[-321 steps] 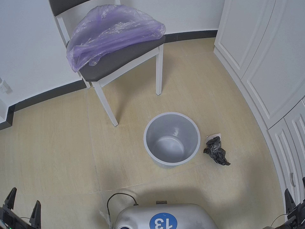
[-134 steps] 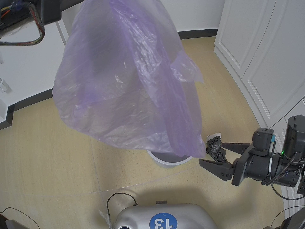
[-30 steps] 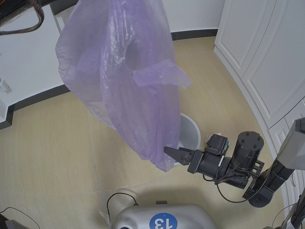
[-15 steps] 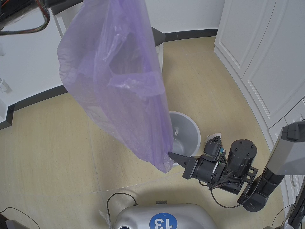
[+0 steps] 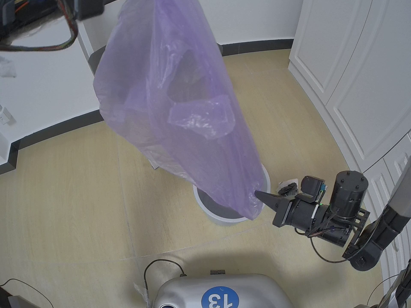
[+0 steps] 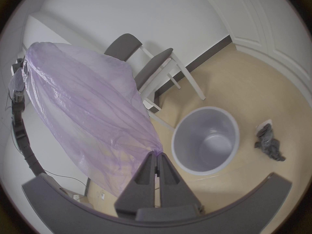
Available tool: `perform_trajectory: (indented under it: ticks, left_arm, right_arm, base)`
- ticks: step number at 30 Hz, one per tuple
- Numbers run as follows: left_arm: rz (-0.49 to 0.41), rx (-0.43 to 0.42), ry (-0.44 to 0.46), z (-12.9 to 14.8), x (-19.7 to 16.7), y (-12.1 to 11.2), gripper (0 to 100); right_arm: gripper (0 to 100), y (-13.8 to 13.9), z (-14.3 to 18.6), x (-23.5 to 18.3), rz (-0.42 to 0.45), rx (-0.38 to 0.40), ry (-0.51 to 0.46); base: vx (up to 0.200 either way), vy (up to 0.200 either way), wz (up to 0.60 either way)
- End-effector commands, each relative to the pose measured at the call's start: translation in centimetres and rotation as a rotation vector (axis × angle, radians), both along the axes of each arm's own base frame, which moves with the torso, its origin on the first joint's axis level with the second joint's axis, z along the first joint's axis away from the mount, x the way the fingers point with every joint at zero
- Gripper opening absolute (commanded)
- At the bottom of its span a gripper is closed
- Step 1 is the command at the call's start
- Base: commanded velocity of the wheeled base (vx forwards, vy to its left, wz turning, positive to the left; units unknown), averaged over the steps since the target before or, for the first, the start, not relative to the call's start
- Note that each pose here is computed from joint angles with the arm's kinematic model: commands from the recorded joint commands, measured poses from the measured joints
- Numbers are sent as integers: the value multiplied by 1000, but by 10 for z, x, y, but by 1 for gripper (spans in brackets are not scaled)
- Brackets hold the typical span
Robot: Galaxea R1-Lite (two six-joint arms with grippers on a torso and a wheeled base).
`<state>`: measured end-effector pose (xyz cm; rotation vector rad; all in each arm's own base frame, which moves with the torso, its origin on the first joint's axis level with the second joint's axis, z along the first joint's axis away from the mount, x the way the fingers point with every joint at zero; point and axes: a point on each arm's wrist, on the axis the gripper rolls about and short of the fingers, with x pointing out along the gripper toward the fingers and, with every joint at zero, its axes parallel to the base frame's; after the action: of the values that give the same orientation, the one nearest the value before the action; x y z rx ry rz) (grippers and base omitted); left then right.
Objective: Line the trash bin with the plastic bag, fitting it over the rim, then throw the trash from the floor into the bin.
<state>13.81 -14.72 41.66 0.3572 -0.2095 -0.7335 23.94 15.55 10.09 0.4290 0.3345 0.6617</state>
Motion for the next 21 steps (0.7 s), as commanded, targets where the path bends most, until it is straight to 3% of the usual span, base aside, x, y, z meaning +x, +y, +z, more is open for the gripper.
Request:
perform_trajectory:
  ticks: [1,4,5,6,7,12,21]
  left_arm:
    - [278,107,134,-27,38,8,0]
    - [297,100,188,-35,41,9,0]
    - [313,57,257,-43,44,8,0]
    - [313,57,257,-43,44,8,0]
    - [327,27,335,-56,49,7,0]
    - [350,2,527,-108,68,-4,0]
    - [235,-56,550,-165,105,-40,0]
  right_arm:
    - [0,-38,37,-2,-96,-81,-98]
    - [0,-48,48,0,-120,-147,-118]
    - [0,-57,64,2,-143,-200,-122]
    - [0,-57,64,2,-143,-200,-122]
    - [0,-64,86,3,-157,-245,-104]
    - [0,-67,124,9,-144,-348,-44]
    - [0,-58,117,32,-87,-489,-79]
  base:
    - [0,0,0]
    - [0,0,0]
    - [0,0,0]
    - [0,0,0]
    - [0,0,0]
    - [0,0,0]
    - [0,0,0]
